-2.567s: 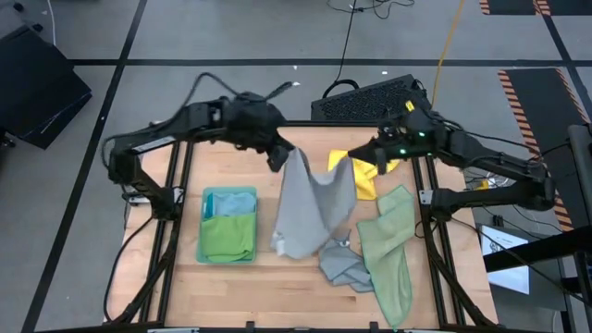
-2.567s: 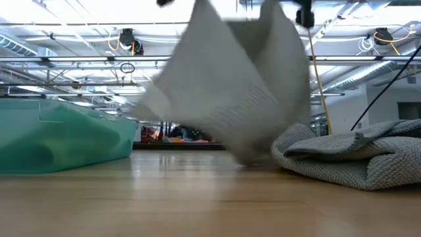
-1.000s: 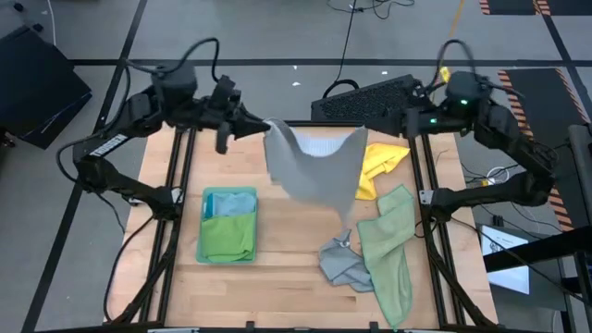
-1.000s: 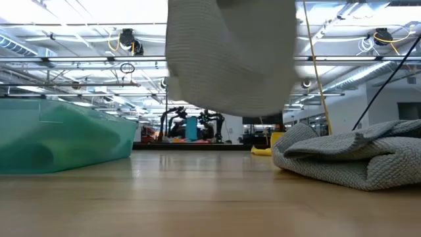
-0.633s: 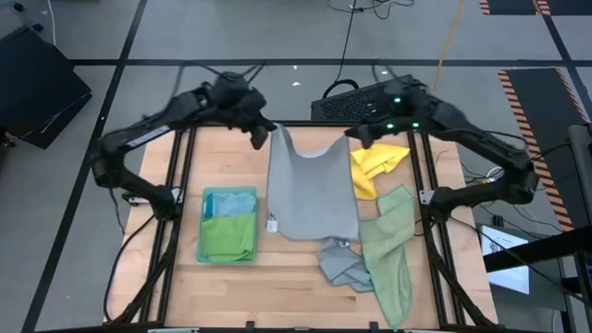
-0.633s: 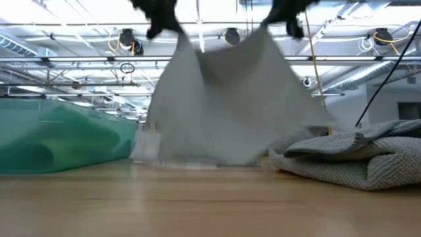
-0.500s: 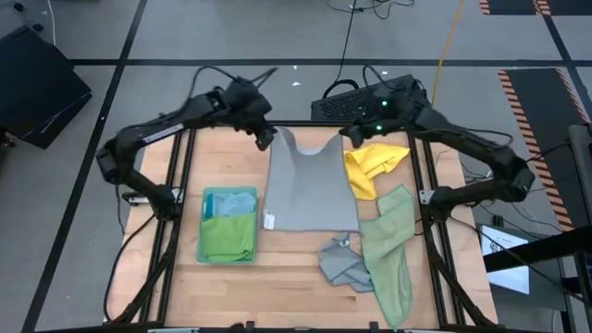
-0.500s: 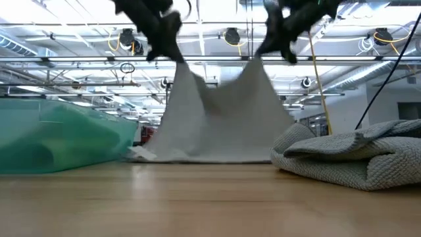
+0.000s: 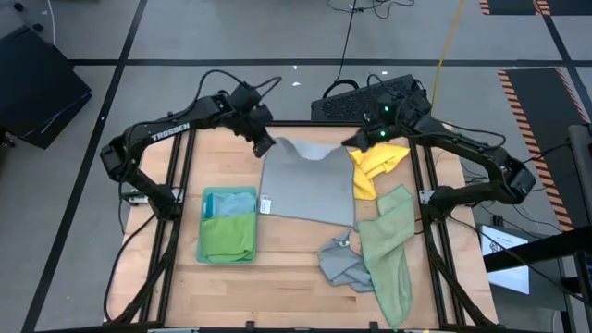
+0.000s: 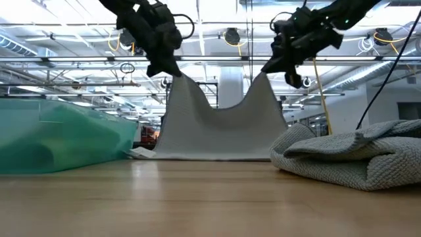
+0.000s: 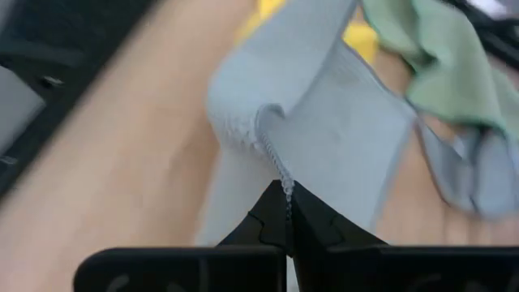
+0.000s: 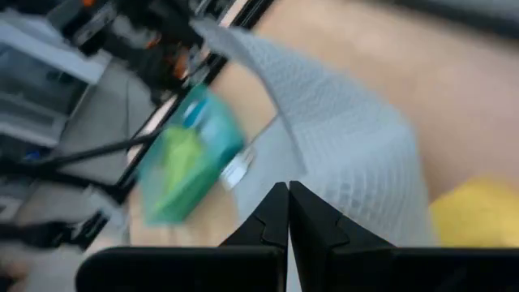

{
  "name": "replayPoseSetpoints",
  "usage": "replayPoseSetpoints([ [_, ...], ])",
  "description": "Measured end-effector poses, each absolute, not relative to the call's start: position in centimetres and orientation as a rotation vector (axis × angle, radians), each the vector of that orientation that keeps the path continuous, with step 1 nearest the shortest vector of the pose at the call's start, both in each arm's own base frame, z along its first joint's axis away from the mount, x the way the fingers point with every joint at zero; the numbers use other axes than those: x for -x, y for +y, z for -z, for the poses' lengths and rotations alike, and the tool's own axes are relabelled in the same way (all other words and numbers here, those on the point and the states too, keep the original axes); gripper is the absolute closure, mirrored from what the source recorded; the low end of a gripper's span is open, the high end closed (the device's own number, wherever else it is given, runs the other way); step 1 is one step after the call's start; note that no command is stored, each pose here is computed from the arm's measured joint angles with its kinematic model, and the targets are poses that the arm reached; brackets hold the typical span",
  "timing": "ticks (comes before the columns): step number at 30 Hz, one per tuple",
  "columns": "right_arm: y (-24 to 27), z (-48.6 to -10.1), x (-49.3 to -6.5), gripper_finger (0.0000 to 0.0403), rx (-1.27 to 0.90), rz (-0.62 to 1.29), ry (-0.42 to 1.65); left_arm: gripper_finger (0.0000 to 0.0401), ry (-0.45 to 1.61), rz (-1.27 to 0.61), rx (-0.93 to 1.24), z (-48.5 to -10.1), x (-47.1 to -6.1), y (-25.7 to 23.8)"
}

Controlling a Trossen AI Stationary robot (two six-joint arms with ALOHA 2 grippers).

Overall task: Fold microfiber towels
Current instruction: Fold the top gray microfiber cloth

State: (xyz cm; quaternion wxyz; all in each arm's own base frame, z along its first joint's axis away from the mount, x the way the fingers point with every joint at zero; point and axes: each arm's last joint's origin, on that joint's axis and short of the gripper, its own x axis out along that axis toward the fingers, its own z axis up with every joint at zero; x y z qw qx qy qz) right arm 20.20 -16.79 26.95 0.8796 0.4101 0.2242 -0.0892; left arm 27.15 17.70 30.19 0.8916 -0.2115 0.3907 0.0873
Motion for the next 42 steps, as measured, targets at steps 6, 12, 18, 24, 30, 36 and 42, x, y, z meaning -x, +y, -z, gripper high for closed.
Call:
replayPoseSetpoints([
  [6,-14.0,-26.4,-18.9,0.0403,-0.903,0.153,0.583,0.0398,0.930,-0.059,0.396,-29.3,-27.5,15.3],
  [12,-11.8,-24.2,-18.1,0.0403,-0.964,0.104,0.649,0.0396,0.974,0.001,0.448,-27.6,-28.3,13.0],
  [18,-10.4,-22.1,-17.9,0.0403,-0.989,0.079,0.717,0.0396,1.082,0.016,0.453,-24.9,-28.3,10.5],
  [24,-8.9,-20.8,-18.1,0.0403,-0.990,0.033,0.785,0.0396,1.138,-0.002,0.430,-23.5,-27.9,10.0],
  [30,-7.6,-19.0,-18.2,0.0403,-0.999,0.040,0.825,0.0395,1.142,0.015,0.400,-22.5,-27.6,10.1],
  [36,-6.5,-17.3,-18.2,0.0403,-1.014,0.088,0.830,0.0398,1.096,0.019,0.378,-22.0,-27.9,10.1],
  [42,-5.2,-16.4,-18.0,0.0403,-1.047,0.068,0.883,0.0397,1.092,0.026,0.363,-21.9,-28.0,10.0],
])
